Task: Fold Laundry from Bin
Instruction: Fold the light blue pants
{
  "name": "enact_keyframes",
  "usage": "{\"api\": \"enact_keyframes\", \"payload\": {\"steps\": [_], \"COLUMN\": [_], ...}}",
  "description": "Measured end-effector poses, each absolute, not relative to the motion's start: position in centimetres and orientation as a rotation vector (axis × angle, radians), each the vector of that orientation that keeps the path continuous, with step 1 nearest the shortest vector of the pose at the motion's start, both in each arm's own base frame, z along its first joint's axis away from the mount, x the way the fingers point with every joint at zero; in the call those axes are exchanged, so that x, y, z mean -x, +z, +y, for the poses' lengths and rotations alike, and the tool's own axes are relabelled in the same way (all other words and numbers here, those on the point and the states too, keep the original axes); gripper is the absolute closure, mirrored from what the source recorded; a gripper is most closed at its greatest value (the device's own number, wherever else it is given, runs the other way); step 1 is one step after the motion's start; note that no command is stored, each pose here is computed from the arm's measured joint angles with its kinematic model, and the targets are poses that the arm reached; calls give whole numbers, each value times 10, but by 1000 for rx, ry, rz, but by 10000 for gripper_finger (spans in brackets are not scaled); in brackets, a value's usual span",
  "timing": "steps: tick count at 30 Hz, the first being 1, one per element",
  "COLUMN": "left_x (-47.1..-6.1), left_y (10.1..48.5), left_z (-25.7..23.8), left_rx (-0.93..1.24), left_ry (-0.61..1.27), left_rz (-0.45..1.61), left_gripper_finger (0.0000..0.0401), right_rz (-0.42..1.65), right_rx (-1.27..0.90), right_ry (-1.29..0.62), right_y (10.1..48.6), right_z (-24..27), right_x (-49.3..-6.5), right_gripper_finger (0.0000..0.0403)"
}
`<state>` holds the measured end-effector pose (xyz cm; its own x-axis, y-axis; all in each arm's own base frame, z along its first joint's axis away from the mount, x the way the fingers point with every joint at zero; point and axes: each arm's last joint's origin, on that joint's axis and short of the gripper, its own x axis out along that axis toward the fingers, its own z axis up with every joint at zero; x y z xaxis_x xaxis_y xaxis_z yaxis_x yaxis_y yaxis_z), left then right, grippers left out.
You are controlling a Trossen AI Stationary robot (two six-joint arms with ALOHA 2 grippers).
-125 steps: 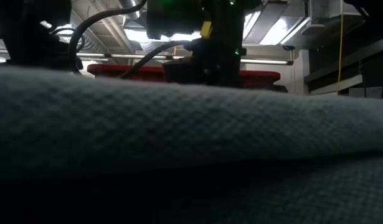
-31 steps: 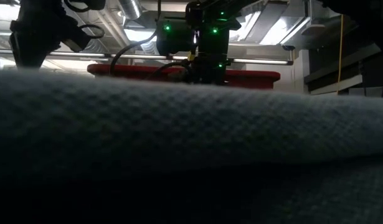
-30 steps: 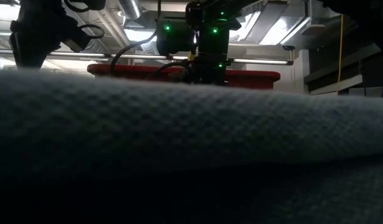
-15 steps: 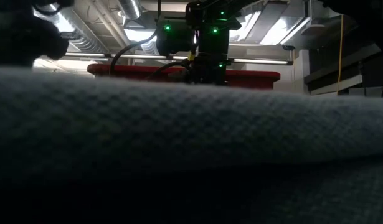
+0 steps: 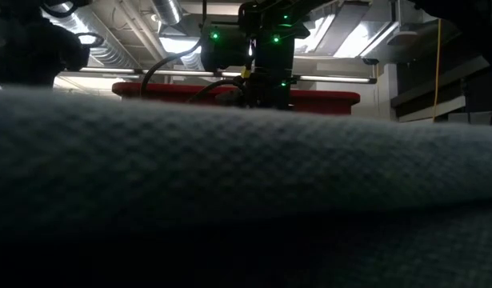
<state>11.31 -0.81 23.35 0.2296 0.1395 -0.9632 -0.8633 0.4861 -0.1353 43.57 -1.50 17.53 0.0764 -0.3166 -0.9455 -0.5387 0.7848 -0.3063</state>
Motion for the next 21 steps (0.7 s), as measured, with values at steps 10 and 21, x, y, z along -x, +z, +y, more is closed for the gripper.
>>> {"api": "enact_keyframes", "payload": {"steps": [10, 21], "left_x": [-115, -130], "left_y": [228, 216], "left_z": [-8, -9], "left_rx": [834, 789], "left_ry": [857, 910], "left_rz": [1135, 1170], "left_gripper_finger": [213, 209], "right_rz": [1524, 1527], "right_rx": [717, 718], "right_ry": [190, 191], "right_y": [175, 175], "right_z": [-15, -15], "right_x": [-436, -436], "right_gripper_finger": [290, 290]}}
